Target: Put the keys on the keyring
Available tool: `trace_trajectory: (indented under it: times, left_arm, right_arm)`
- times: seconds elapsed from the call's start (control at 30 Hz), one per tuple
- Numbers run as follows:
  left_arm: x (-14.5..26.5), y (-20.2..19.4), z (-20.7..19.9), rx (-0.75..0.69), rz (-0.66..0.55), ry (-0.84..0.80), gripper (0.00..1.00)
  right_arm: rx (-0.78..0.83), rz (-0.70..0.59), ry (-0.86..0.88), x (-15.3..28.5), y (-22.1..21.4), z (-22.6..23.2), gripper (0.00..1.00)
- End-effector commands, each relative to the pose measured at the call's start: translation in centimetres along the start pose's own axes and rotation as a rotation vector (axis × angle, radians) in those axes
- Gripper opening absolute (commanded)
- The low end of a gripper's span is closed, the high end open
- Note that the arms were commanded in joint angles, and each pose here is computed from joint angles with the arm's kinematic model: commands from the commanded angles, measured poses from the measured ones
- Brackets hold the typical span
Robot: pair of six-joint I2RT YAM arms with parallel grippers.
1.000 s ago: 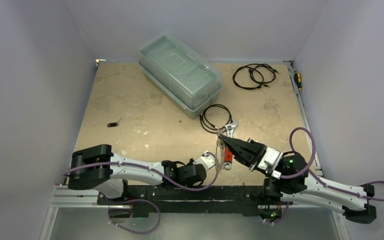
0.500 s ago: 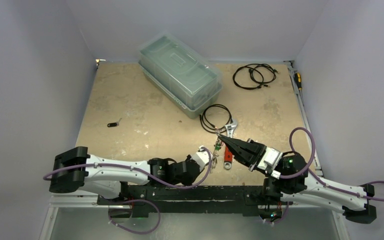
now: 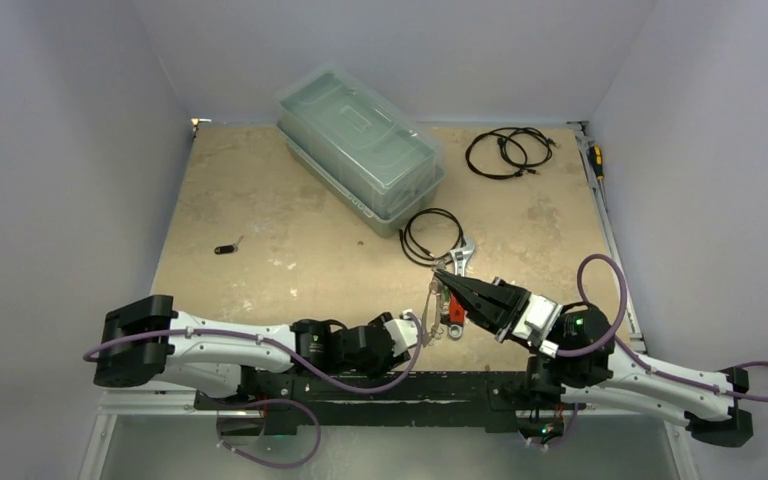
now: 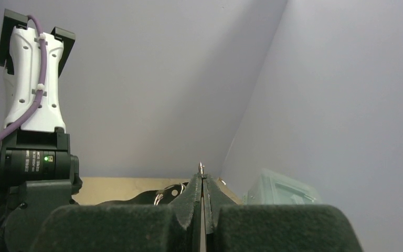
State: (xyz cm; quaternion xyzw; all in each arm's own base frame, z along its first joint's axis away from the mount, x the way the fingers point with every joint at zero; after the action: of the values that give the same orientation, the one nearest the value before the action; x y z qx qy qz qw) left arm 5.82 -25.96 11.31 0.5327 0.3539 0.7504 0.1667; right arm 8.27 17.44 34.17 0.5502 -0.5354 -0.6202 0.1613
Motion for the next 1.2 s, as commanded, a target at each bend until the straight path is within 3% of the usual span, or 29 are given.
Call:
trace_trajectory:
  times: [0.0,0.3,0.73,0.97,1.17]
  left_arm:
    - [-0.8,0.9,-0.2,-0.129,-0.017,-0.04,0.49]
    - [-2.8,0.4,-0.1,-0.222,0.142,-0.058,0.46]
    - [-3.1,1.2,1.3,-0.288,0.214,-0.115,0.44]
    - [-3.4,1.0,1.8,-0.354,0.365,-0.128,0.45]
    - [-3.2,0.2,1.6,-0.406,0.357,-0.177,0.49]
  right_arm:
    - [-0.018,-0.054,-0.029,-0.3,1.6,-0.5,0.0]
    - [-0.019,-0.054,-0.027,-0.2,1.6,-0.5,0.0]
    - [-0.019,-0.05,-0.023,-0.2,1.6,-0.4,0.0]
    - [-0.018,-0.045,-0.024,-0.2,1.6,-0.4,0.0]
    - [-0.019,-0.046,-0.018,-0.3,1.5,-0.4,0.0]
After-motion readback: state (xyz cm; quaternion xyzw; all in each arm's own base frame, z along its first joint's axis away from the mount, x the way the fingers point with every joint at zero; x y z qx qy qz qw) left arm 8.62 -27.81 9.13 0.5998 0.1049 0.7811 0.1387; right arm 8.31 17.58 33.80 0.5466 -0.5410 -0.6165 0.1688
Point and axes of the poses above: each gripper's point midway between its finger pads, its own x axis back along the fingers, its own z axis along the line the jaws close on, y = z × x, the point moved 7 cm from there along x, back along the fingers, and after that the axes turned 9 degrees about -x, right-handed, at the moved point
